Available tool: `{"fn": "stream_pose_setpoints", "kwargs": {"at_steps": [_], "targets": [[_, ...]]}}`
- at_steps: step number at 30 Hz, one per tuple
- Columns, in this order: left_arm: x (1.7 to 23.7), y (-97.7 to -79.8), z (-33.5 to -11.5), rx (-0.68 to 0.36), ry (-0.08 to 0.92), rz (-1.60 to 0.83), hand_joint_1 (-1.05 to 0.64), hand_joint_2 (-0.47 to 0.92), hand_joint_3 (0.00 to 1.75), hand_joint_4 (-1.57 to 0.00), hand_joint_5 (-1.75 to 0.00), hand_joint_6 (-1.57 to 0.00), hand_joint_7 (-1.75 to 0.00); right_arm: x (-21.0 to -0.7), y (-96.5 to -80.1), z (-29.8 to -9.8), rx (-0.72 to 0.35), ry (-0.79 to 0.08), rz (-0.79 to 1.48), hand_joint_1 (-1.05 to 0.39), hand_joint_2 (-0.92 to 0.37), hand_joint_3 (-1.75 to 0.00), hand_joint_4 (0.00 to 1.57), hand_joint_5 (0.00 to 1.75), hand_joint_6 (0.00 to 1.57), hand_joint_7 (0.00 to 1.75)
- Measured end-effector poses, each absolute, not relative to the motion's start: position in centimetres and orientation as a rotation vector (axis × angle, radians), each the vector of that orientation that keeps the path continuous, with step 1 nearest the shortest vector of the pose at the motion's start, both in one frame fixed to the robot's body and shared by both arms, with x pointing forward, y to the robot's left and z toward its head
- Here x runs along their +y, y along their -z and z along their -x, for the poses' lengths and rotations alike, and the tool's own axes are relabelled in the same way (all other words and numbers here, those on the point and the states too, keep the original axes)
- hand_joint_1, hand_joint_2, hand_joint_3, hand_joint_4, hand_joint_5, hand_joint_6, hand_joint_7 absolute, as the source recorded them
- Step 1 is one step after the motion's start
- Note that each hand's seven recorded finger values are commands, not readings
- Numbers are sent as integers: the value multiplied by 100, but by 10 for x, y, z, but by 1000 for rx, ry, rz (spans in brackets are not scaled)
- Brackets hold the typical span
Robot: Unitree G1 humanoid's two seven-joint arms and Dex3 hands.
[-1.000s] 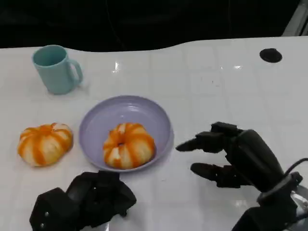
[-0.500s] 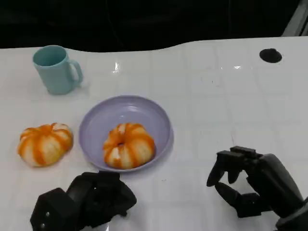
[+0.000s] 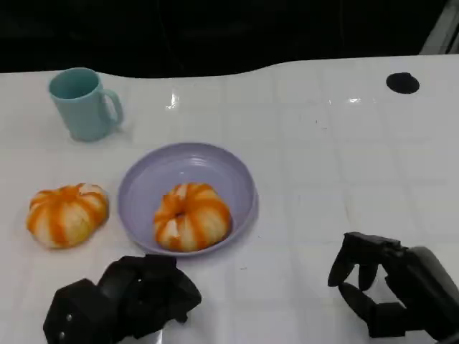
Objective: Grasp the bread from the table and place it into the plate.
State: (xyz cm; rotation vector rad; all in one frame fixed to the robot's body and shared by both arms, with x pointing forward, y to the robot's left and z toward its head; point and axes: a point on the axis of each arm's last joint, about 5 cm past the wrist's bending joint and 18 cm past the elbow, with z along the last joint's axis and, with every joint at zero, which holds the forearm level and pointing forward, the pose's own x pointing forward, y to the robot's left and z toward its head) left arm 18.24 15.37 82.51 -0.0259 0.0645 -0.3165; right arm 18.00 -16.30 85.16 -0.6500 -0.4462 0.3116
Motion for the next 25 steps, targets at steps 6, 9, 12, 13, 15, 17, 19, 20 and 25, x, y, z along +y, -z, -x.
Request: {"fn": "stream_pose_setpoints", "kwargs": {"at_steps": [6,9,12,13,15,17,19,20,25], "targets": [[155,-825,-182,65,316,23,-103,86,0,-86,-155,-128,-78,-163,-847,-180,-423,-301,644,-28,-47,-113,71,175,54,166],[155,-825,-182,64,316,23,-103,86,0,-86,-155,-128,-78,-163,-846,-180,-424,-305,642,-29,-48,-111,70,175,55,163],[155,-826,-182,61,315,24,-103,86,0,-86,-155,-128,-78,-163,-846,-180,-422,-310,645,-30,-49,-106,69,175,59,153],[155,-826,-182,60,315,24,-103,86,0,-86,-155,-128,-78,-163,-846,-180,-421,-311,648,-30,-49,-105,69,175,60,152],[155,-826,-182,61,315,25,-103,86,0,-85,-155,-128,-78,-164,-846,-180,-420,-313,652,-31,-50,-100,67,174,64,141],[155,-826,-182,61,315,25,-104,86,0,-85,-155,-128,-78,-164,-846,-180,-419,-316,655,-31,-51,-96,67,172,67,136],[155,-826,-182,61,315,25,-104,86,0,-86,-156,-128,-79,-165,-846,-180,-417,-322,658,-32,-53,-92,67,170,68,132],[155,-826,-182,61,315,25,-105,86,0,-86,-156,-128,-79,-165,-846,-180,-416,-325,660,-32,-53,-92,67,169,68,131],[155,-826,-182,61,314,24,-105,86,0,-86,-156,-127,-80,-165,-846,-180,-410,-335,658,-31,-55,-92,68,168,70,129]]}}
